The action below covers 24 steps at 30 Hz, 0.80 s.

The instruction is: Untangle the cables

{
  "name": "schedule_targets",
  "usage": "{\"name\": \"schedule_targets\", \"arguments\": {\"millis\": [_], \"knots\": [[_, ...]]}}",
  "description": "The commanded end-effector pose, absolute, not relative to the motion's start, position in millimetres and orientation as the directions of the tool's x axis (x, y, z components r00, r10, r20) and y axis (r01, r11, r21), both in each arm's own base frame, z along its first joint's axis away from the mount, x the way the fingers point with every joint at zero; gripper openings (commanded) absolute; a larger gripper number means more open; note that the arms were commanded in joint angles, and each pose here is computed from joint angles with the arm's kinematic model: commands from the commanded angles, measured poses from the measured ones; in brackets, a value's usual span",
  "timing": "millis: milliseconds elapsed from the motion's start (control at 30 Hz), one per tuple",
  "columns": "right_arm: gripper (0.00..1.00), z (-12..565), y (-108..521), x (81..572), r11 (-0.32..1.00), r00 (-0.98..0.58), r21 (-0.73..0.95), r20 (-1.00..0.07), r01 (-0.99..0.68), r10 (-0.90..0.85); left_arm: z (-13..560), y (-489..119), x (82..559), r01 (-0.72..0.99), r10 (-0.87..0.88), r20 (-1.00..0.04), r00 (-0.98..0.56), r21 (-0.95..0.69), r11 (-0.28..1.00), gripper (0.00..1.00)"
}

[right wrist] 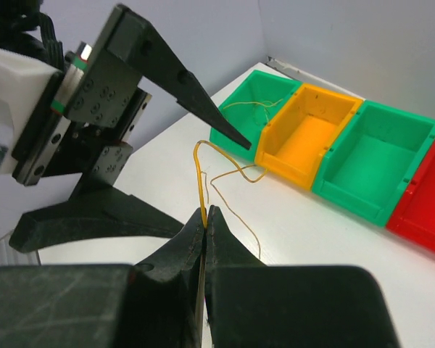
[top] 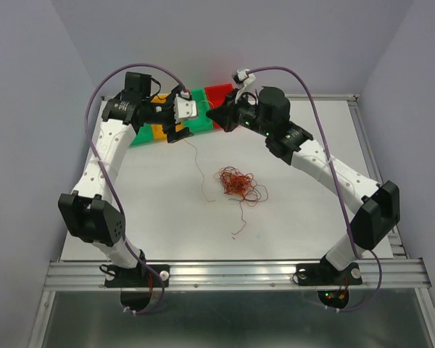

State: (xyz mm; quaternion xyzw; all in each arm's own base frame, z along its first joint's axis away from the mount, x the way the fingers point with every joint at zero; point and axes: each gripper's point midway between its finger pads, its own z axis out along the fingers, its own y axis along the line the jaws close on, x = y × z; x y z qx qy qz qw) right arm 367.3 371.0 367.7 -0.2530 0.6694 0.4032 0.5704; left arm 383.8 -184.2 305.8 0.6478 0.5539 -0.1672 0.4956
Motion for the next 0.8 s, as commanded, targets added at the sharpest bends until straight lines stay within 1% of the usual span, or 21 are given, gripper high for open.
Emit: {"name": "schedule_targets", "arguments": {"millis": [0,67,133,200,267,300,333,367,467,667,733,767], "knots": [[0.00,390,373,353,0.502,-0.164,0.215,-0.976,-0.838,0.145,303,-191,368,0.887,0.556,-0.752,0.353,0.459,0.059,0.96],[0.00,390,372,352,0.502,-0.161,0.213,-0.976,-0.838,0.145,296,-195,367,0.894,0.565,-0.749,0.346,0.447,0.046,0.96],[0.01,392,372,350,0.495,-0.156,0.209,-0.977,-0.843,0.146,292,-196,368,0.895,0.572,-0.745,0.343,0.444,0.042,0.93],[0.00,395,371,347,0.489,-0.152,0.208,-0.977,-0.847,0.152,291,-199,376,0.892,0.575,-0.745,0.336,0.449,0.060,0.80],[0.00,397,371,345,0.485,-0.149,0.207,-0.977,-0.849,0.155,293,-198,384,0.892,0.581,-0.756,0.301,0.439,0.109,0.69],[0.00,396,370,345,0.485,-0.148,0.206,-0.977,-0.850,0.156,294,-198,389,0.886,0.578,-0.759,0.300,0.447,0.127,0.59],[0.01,398,370,344,0.482,-0.145,0.204,-0.977,-0.852,0.158,295,-199,391,0.884,0.575,-0.763,0.294,0.445,0.139,0.58],[0.00,399,369,343,0.480,-0.142,0.202,-0.977,-0.853,0.160,291,-197,394,0.885,0.583,-0.766,0.269,0.435,0.164,0.58],[0.00,400,370,338,0.462,-0.138,0.199,-0.977,-0.864,0.163,292,-196,405,0.867,0.590,-0.762,0.267,0.457,0.198,0.65],[0.01,398,372,337,0.450,-0.143,0.203,-0.976,-0.870,0.165,298,-192,419,0.826,0.581,-0.775,0.249,0.483,0.291,0.73],[0.01,398,373,337,0.444,-0.147,0.208,-0.975,-0.872,0.167,297,-192,420,0.822,0.576,-0.779,0.248,0.484,0.300,0.60],[0.00,397,374,336,0.441,-0.150,0.209,-0.975,-0.873,0.165,299,-191,422,0.818,0.574,-0.782,0.244,0.483,0.311,0.41]]}}
